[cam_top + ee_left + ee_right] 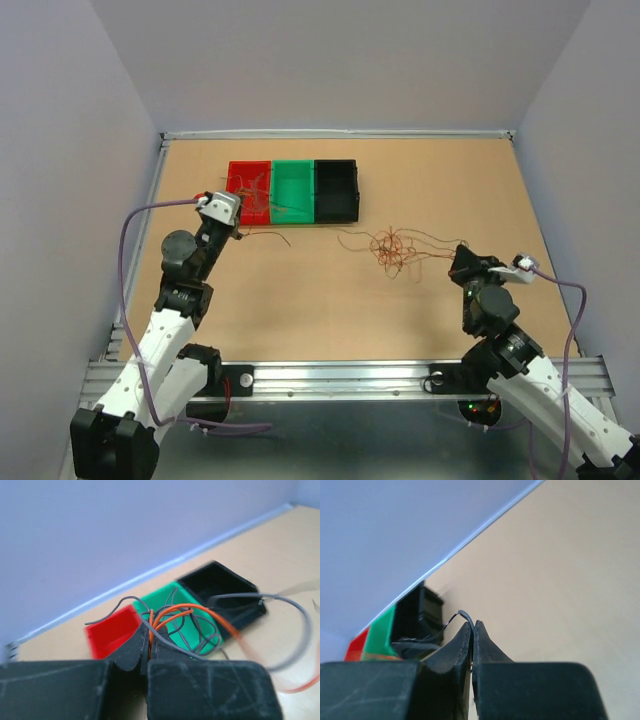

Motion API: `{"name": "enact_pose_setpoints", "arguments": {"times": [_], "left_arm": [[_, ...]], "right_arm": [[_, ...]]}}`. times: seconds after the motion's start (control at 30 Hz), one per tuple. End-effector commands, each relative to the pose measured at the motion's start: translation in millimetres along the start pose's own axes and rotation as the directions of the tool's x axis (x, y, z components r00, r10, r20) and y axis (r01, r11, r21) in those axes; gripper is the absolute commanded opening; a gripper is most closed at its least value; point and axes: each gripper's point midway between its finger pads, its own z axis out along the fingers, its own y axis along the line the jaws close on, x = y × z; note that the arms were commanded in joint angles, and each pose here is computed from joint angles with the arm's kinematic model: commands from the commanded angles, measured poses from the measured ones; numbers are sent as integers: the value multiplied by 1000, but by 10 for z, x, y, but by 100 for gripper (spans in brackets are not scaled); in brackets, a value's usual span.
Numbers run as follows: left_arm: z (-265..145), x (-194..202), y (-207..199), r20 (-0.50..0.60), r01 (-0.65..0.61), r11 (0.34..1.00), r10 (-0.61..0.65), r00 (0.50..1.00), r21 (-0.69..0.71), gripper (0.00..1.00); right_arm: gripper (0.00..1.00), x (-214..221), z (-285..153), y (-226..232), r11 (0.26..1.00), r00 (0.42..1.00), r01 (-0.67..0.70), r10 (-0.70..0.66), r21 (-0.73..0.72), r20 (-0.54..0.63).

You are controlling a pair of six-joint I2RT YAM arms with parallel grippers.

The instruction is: Untangle the cables

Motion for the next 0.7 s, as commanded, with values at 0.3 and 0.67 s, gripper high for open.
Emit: {"name": "enact_pose_setpoints", "arguments": {"times": [0.3,0.67], "left_arm": [[-206,-510,173,220,-35,998,48,974,-60,0],[-223,-312,-833,209,-174,843,75,975,509,0]], "right_arm": [[9,-35,-13,-438,978,998,27,-38,209,50],[87,458,-155,538,894,955,188,-262,-406,-135]]}}
